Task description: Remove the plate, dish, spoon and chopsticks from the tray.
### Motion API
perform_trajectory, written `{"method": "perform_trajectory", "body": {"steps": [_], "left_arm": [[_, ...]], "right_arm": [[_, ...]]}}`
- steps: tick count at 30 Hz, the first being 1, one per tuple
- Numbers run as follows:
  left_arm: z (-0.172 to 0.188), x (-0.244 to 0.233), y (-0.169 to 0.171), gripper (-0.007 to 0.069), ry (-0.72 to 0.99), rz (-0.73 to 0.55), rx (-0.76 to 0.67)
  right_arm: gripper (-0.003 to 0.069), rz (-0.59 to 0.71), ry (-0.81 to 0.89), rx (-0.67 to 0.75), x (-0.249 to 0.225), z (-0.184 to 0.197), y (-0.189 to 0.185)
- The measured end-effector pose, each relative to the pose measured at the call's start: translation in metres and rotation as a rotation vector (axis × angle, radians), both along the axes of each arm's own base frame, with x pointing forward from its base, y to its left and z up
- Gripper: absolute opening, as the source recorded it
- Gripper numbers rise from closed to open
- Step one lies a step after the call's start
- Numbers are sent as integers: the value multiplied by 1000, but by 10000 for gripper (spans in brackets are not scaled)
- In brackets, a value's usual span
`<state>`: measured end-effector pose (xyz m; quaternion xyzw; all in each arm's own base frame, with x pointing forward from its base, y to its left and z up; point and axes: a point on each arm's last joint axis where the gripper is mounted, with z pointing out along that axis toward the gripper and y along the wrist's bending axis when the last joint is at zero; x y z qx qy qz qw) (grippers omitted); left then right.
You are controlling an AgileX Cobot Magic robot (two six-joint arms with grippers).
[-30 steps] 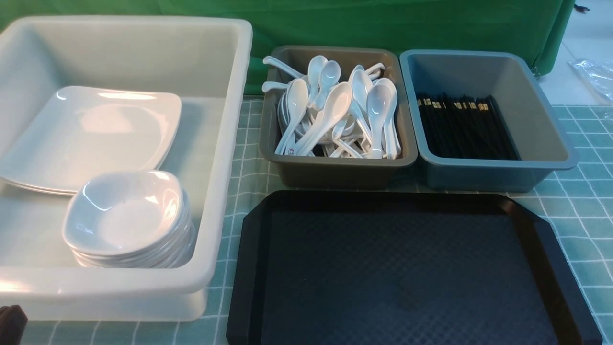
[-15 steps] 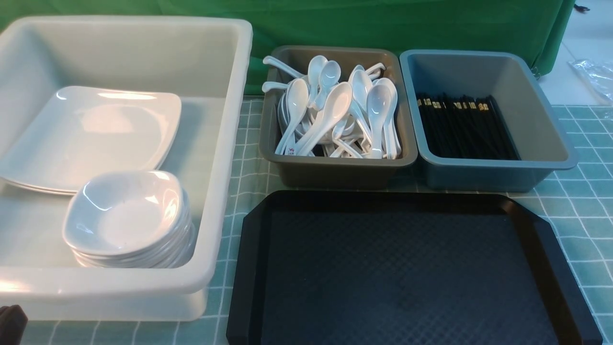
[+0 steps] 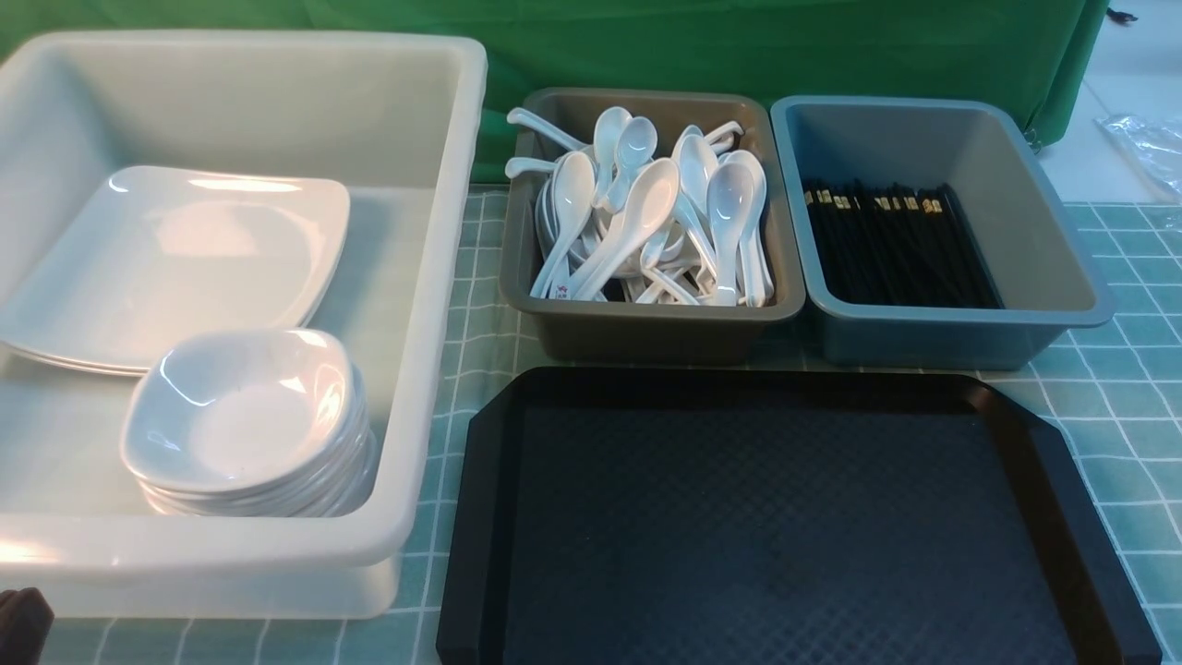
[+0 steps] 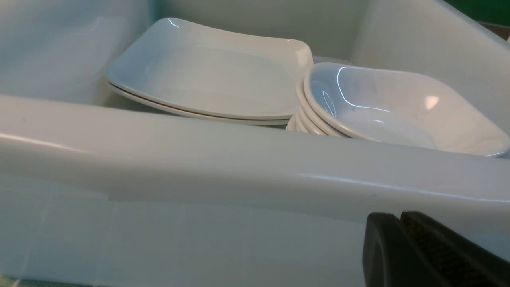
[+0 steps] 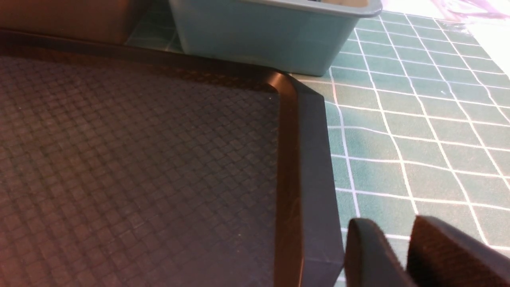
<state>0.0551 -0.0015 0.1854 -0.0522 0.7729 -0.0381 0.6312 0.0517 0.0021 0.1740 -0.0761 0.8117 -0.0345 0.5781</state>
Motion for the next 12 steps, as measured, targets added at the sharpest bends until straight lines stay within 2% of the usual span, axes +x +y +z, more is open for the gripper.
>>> {"method": "perform_trajectory", "body": {"steps": [12], "left_arm": [[0,0,0,17,0,0,0]], "right_arm": [[230,0,0,0,0,0,0]]}}
